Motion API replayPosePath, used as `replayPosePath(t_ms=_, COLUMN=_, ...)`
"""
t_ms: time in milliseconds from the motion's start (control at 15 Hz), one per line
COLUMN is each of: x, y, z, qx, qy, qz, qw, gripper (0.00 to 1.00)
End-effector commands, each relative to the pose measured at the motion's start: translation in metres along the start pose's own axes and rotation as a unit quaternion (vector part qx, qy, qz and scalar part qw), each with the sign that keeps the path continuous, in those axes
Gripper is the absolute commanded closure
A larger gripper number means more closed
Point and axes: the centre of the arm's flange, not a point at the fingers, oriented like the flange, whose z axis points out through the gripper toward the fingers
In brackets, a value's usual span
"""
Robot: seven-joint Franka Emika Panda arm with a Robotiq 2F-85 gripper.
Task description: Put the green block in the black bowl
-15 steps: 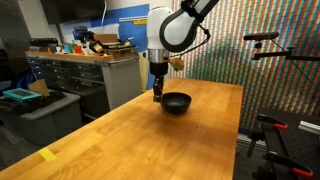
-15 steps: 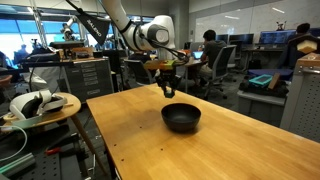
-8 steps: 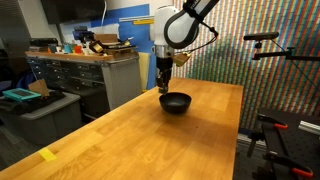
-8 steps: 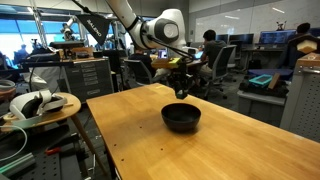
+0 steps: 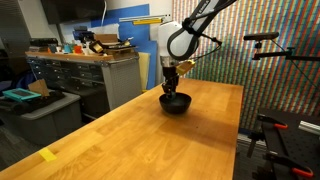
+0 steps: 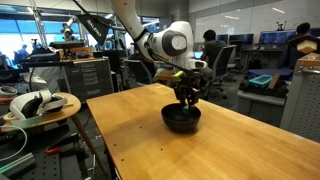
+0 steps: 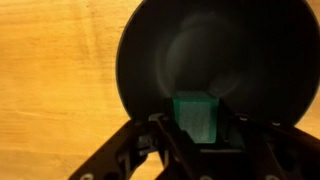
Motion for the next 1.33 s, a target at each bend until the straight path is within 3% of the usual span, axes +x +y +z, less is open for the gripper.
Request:
replayPosePath(t_ms=0, x=0.014, y=-0.003, z=0.017, qx=-0.008, qy=-0.014, qz=0.012, qw=0.9998, gripper=0.82)
replayPosePath(t_ms=200, x=0.014, y=-0.006, z=0.028, qx=-0.010, qy=-0.023, qz=0.011, qw=0.9996, gripper=0.82)
replayPosePath(t_ms=267, x=0.013, y=-0.006, z=0.030, qx=-0.008, qy=-0.026, qz=0.011, qw=0.9996, gripper=0.70)
replayPosePath(t_ms=333, x=0.013, y=-0.006, z=0.030, qx=-0.008, qy=-0.026, qz=0.011, qw=0.9996, gripper=0.32)
replayPosePath(t_ms=467, x=0.013, y=-0.007, z=0.028, qx=-0.010, qy=-0.022, qz=0.013, qw=0.9996, gripper=0.25)
replayPosePath(t_ms=667, x=0.012, y=-0.005, z=0.019, qx=-0.008, qy=-0.013, qz=0.018, qw=0.9997, gripper=0.00)
replayPosePath(t_ms=1267, x=0.006, y=0.008, z=-0.036, qx=0.017, qy=0.016, qz=0.049, qw=0.9985, gripper=0.00)
